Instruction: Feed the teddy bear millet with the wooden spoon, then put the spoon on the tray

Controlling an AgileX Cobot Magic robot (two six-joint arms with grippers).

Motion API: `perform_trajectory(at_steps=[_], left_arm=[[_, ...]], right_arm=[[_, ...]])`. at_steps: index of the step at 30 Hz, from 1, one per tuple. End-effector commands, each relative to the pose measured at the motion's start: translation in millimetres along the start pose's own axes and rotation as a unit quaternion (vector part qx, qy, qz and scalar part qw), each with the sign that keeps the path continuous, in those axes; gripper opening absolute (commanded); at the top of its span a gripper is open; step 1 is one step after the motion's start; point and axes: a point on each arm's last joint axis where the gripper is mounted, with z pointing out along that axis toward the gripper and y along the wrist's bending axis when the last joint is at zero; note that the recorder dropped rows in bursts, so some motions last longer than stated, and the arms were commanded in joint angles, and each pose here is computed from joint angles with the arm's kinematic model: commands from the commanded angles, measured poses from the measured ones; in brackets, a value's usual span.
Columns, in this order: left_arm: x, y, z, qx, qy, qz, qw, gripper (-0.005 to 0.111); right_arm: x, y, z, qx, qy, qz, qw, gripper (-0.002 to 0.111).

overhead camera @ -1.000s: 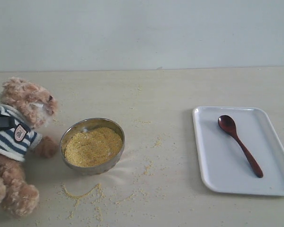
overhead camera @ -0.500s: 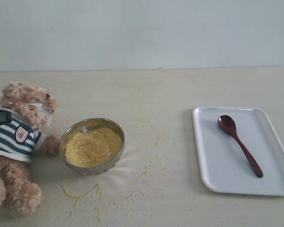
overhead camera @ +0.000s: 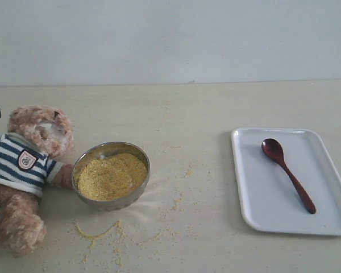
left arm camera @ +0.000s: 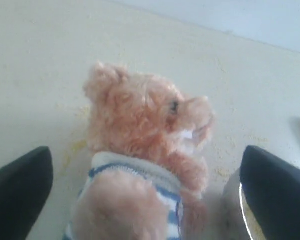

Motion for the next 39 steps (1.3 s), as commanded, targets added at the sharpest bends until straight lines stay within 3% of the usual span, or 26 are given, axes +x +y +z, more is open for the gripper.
perform_trajectory(at_steps=[1,7,10,13,16,17,19,20,25,28,31,34,36,38,39], left_arm=[[-26.4,-11.0,-14.1,0.0,-0.042,0.04,0.998,0.097],[-68.5,-31.4,-39.9,-0.015,-0.105,0.132,0.986,0.095],[-76.9,-40.1,-52.0,-0.035,-0.125,0.152,0.98,0.083],[-79.6,-48.3,-59.2,-0.032,-0.135,0.155,0.978,0.052],[-79.4,-49.1,-59.1,-0.019,-0.136,0.1,0.985,0.01],[-81.4,-49.2,-59.3,-0.013,-0.148,0.066,0.987,0.006],[-90.6,-51.6,-62.7,0.011,-0.202,-0.002,0.979,0.007],[-94.9,-55.0,-65.2,0.028,-0.222,-0.008,0.975,0.007],[-127.9,-72.7,-88.8,0.01,-0.271,0.078,0.959,0.005],[-153.3,-90.4,-117.5,-0.044,-0.32,0.147,0.935,0.005],[-169.8,-105.3,-157.0,-0.155,-0.38,0.16,0.898,0.005],[-167.6,-112.5,-185.4,-0.247,-0.418,0.133,0.864,0.005],[-160.1,-110.8,-193.1,-0.302,-0.436,0.065,0.845,0.005],[-150.0,-114.8,-195.6,-0.314,-0.457,-0.013,0.832,0.005],[-146.3,-120.4,-196.5,-0.304,-0.463,-0.025,0.832,0.005]], right_arm=[[-1.1,0.0,-0.4,0.0,-0.007,0.0,1.0,0.0],[-1.1,0.0,-0.4,0.0,-0.007,0.0,1.0,0.0],[-1.1,0.1,-0.4,0.0,-0.007,0.002,1.0,0.0],[-1.1,0.1,-0.4,0.0,-0.007,0.002,1.0,0.0],[-1.1,0.1,-0.4,0.0,-0.007,0.002,1.0,0.0],[-1.1,0.1,-0.4,0.0,-0.007,0.002,1.0,0.0],[-1.1,0.1,-0.4,0.0,-0.007,0.002,1.0,0.0],[-1.1,0.1,-0.4,0.0,-0.007,0.002,1.0,0.0],[-1.1,0.1,-0.4,0.0,-0.007,0.002,1.0,0.0],[-1.1,0.1,-0.4,0.0,-0.007,0.002,1.0,0.0],[-1.1,0.1,-0.4,0.0,-0.007,0.002,1.0,0.0],[-1.1,0.1,-0.4,0.0,-0.007,0.002,1.0,0.0],[-1.1,0.1,-0.4,0.0,-0.007,0.002,1.0,0.0],[-1.1,0.1,-0.4,0.0,-0.007,0.002,1.0,0.0],[-1.1,0.1,-0.4,0.0,-0.007,0.002,1.0,0.0]])
